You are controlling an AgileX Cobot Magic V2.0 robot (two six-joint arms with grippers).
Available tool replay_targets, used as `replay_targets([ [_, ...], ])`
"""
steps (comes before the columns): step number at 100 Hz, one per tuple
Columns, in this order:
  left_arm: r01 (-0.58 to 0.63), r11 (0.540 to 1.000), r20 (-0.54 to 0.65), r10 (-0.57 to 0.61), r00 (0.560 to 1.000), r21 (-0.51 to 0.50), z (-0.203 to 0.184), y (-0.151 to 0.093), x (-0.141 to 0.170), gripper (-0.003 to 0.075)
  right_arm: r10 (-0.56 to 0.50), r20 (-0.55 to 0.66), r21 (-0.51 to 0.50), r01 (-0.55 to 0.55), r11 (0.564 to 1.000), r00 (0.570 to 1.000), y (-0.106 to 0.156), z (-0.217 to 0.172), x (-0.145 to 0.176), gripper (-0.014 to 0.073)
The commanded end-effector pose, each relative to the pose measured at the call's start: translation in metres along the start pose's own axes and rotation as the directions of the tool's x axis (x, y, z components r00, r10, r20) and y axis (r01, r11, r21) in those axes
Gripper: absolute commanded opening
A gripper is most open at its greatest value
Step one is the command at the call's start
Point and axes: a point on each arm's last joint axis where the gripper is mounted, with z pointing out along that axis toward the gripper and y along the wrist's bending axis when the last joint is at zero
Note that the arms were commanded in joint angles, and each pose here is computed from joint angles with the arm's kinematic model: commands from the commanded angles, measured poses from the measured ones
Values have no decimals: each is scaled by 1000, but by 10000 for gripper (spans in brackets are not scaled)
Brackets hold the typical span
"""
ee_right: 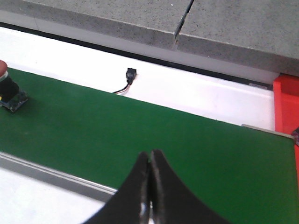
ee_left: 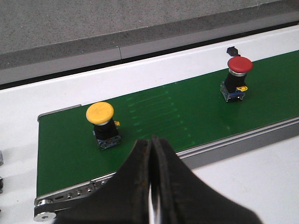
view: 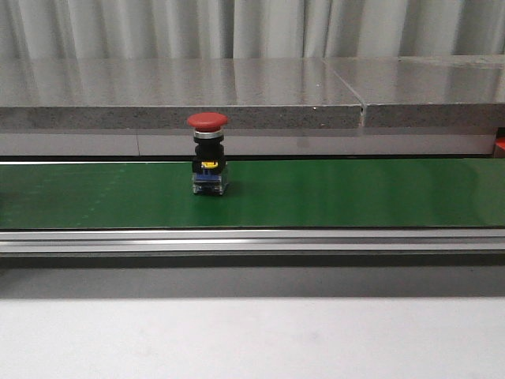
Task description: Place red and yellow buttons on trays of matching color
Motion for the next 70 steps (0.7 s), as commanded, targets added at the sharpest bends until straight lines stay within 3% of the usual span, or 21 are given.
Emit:
replay_targets([
  [1, 8, 1000, 83, -7, 996, -6, -4, 1, -12, -21, -2, 78, -4, 2, 1000, 997, -1, 7, -32, -65],
  [22, 8, 1000, 83, -7, 996, -6, -4, 1, -12, -21, -35, 12, -97, 36, 995, 999, 12, 44, -69, -59],
  [29, 8, 1000, 83, -7, 996, -6, -4, 1, -12, -21, -53, -34, -138, 48, 989, 998, 19, 57, -77, -9],
  [35, 8, 1000, 83, -7, 996, -6, -4, 1, -12, -21, -76, -86, -183, 60, 981, 993, 28, 70, -83, 83],
  [46, 8, 1000, 83, -7, 996, -6, -4, 1, -12, -21, -113, -145, -256, 73, 964, 983, 47, 93, -91, 408],
  [57, 8, 1000, 83, -7, 996, -6, -4, 1, -12, -21, -142, -161, -302, 89, 949, 977, 64, 112, -97, 657],
  [70, 8, 1000, 83, -7, 996, -6, -4, 1, -12, -21, -165, -217, -359, 79, 930, 962, 82, 135, -103, 634],
])
